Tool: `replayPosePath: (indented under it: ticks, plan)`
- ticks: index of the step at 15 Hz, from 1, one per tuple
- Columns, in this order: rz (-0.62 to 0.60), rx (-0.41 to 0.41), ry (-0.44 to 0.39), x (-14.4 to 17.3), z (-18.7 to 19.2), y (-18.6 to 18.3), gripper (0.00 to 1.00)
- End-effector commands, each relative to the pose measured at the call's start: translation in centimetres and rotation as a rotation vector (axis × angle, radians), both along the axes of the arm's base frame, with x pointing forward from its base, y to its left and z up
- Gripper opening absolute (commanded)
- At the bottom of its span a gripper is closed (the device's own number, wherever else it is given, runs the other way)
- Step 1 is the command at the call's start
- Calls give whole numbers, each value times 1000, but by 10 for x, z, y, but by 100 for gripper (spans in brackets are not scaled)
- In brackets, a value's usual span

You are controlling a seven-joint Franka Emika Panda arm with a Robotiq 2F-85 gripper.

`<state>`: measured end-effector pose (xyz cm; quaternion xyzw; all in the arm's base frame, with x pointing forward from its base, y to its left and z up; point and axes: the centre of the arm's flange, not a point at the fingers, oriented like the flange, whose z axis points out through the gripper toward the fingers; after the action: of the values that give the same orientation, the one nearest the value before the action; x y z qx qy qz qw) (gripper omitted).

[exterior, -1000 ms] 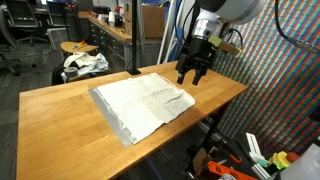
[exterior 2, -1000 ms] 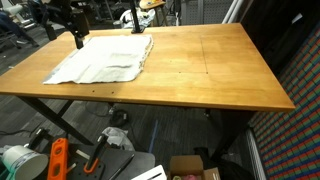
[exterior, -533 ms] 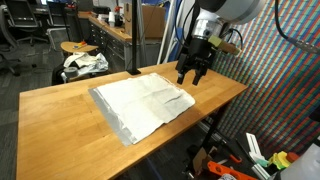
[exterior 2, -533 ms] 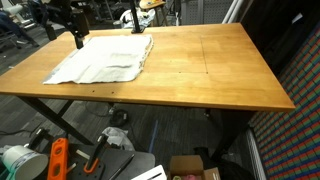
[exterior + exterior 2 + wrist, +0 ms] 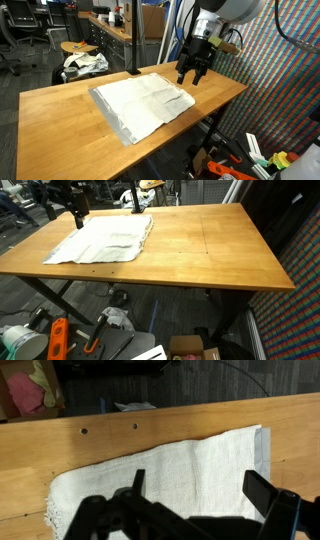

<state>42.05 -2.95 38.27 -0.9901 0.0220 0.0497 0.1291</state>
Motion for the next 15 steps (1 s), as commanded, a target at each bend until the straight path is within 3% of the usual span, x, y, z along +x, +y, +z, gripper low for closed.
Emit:
replayPosePath:
  ticks: [1,7,15]
  plan:
    - [0,0,0,0,0,0,100]
    - [-22,-5,67,30,-27,-14,100]
    - [-46,-49,11,85,-94,-78,100]
